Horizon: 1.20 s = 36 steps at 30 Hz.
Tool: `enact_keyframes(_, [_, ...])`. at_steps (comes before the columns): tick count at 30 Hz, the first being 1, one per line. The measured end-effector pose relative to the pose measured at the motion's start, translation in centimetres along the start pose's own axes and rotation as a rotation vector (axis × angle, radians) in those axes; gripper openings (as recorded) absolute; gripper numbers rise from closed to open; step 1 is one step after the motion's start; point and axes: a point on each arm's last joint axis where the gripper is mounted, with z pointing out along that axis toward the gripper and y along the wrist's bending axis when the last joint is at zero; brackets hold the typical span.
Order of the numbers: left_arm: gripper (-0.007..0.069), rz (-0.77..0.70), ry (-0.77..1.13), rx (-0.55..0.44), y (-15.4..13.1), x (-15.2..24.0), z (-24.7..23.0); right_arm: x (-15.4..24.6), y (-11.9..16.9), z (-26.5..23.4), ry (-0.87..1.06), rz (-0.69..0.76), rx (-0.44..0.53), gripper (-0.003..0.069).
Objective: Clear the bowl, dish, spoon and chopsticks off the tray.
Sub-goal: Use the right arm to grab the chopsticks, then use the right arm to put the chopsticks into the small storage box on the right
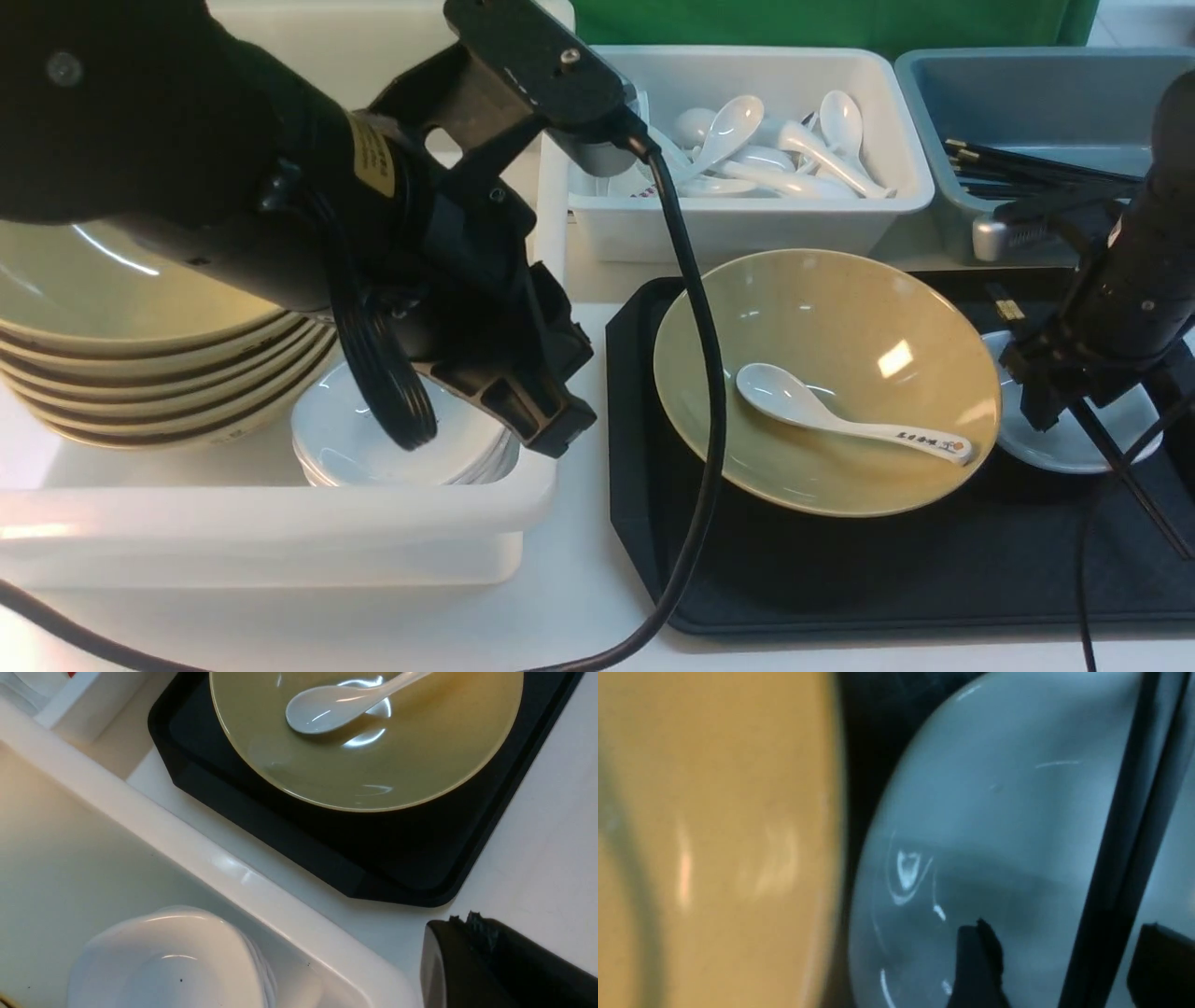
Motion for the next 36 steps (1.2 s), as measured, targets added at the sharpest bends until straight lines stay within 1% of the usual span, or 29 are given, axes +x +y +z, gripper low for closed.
enact_keyframes(1, [-0.0011, 0.0, 0.0, 0.0, 0.0, 0.0, 0.0, 0.0, 0.0, 0.0, 0.001, -0.001, 0.0, 0.0423])
enact_keyframes(9, [-0.0011, 0.0, -0.038, -0.012, 0.1, -0.3, 0.0, -0.3, -0.1, 0.1, -0.018, 0.013, 0.009, 0.0165])
enact_keyframes(10, [-0.0011, 0.0, -0.038, -0.012, 0.1, -0.3, 0.0, -0.3, -0.1, 0.1, -0.019, 0.014, 0.009, 0.0148])
enact_keyframes(14, [-0.0011, 0.0, -0.038, -0.012, 0.1, -0.3, 0.0, -0.4, -0.1, 0.0, -0.018, 0.021, 0.01, 0.0144])
enact_keyframes(18, [-0.0011, 0.0, -0.038, -0.012, 0.1, -0.3, 0.0, -0.6, -0.4, -1.2, -0.008, 0.029, 0.028, 0.0144])
enact_keyframes(23, [-0.0011, 0.01, -0.038, -0.013, 0.1, -0.3, 0.0, -0.1, -0.6, -6.3, -0.052, 0.041, 0.045, 0.0144])
enact_keyframes(25, [-0.0011, 0.029, -0.05, -0.017, 0.1, -0.5, 0.0, 0.0, -0.8, -9.2, -0.098, 0.05, 0.055, 0.0144])
enact_keyframes(26, [-0.0011, 0.031, -0.051, -0.017, 0.2, -0.5, 0.0, 0.1, -0.8, -9.5, -0.104, 0.051, 0.056, 0.0144])
enact_keyframes(28, [-0.0011, 0.043, -0.085, -0.025, 0.2, -0.8, 0.0, -0.3, -1.0, -12.5, -0.177, 0.059, 0.07, 0.0144])
enact_keyframes(29, [-0.0011, 0.042, -0.087, -0.024, 0.2, -0.8, 0.0, -0.3, -1.0, -12.6, -0.182, 0.059, 0.071, 0.0144])
enact_keyframes(33, [-0.0011, 0.042, -0.109, -0.028, 0.5, -1.8, 0.3, -2.2, -2.2, -17.0, -0.343, 0.083, 0.104, 0.0144])
enact_keyframes(34, [-0.0011, 0.042, -0.11, -0.028, 0.5, -1.9, 0.3, -2.3, -2.3, -17.1, -0.351, 0.083, 0.106, 0.0144])
enact_keyframes(35, [-0.0011, 0.034, -0.119, -0.03, 0.7, -2.8, 0.6, -3.6, -3.3, -18.5, -0.432, 0.086, 0.13, 0.0144])
enact_keyframes(36, [-0.0011, 0.031, -0.121, -0.03, 0.8, -3.0, 0.7, -3.7, -3.4, -18.6, -0.442, 0.086, 0.133, 0.0144])
